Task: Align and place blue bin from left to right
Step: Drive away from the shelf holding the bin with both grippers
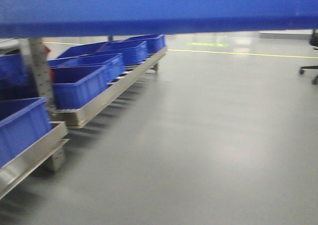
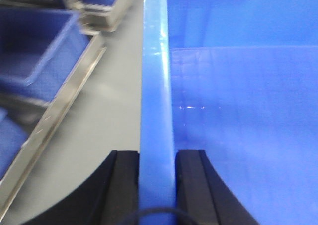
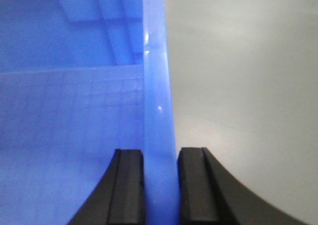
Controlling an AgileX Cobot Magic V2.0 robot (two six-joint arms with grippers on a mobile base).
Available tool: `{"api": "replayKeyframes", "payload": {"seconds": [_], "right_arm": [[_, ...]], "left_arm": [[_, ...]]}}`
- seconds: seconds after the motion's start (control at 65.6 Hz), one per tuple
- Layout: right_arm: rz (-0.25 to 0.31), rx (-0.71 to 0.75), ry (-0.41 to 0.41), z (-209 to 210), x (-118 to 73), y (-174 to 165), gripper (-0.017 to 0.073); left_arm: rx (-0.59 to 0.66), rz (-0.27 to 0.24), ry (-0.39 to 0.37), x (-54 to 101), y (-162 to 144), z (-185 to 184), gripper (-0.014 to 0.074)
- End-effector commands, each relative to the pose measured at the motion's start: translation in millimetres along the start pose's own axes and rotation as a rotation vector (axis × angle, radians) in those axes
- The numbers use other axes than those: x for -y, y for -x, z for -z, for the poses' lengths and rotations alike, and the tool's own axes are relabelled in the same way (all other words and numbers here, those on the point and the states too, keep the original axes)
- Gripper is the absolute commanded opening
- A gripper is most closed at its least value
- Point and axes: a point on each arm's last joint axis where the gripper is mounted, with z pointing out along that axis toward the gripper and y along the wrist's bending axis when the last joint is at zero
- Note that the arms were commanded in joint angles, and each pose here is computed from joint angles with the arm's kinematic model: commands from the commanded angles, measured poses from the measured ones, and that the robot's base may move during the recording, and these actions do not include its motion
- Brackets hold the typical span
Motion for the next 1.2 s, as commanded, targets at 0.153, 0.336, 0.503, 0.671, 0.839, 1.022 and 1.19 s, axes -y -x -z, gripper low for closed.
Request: {"api": "replayKeyframes", "payload": {"seconds": [0.153, 0.336, 0.503, 0.671, 0.839, 1.022, 1.19], "right_arm": [[-0.001, 0.108, 0.082, 8.5, -4.8, 10.3, -0.007], [-0.001, 0.108, 0.082, 8.5, -4.8, 10.3, -0.007], [-0.001, 0.108, 0.082, 8.5, -4.8, 10.3, -0.007], [-0.001, 0.108, 0.082, 8.5, -4.8, 10.3, -0.007], [-0.001, 0.108, 0.082, 8.5, -4.8, 10.3, -0.007], [-0.001, 0.108, 0.082, 8.5, -4.8, 10.3, -0.007], [-0.001, 0.108, 0.082, 8.5, -4.8, 10.3, -0.007]], "left_arm": [[0.086, 0.006, -0.079, 5.7, 8.2, 7.6, -0.0111], [0.086, 0.006, -0.079, 5.7, 8.2, 7.6, -0.0111], [0.086, 0.006, -0.079, 5.7, 8.2, 7.6, -0.0111], [0.086, 0.006, -0.079, 5.7, 8.2, 7.6, -0.0111], [0.086, 0.006, -0.079, 5.7, 8.2, 7.6, -0.0111], [0.086, 0.006, -0.079, 5.7, 8.2, 7.6, -0.0111], [0.086, 0.006, -0.079, 5.7, 8.2, 7.6, -0.0111]]}}
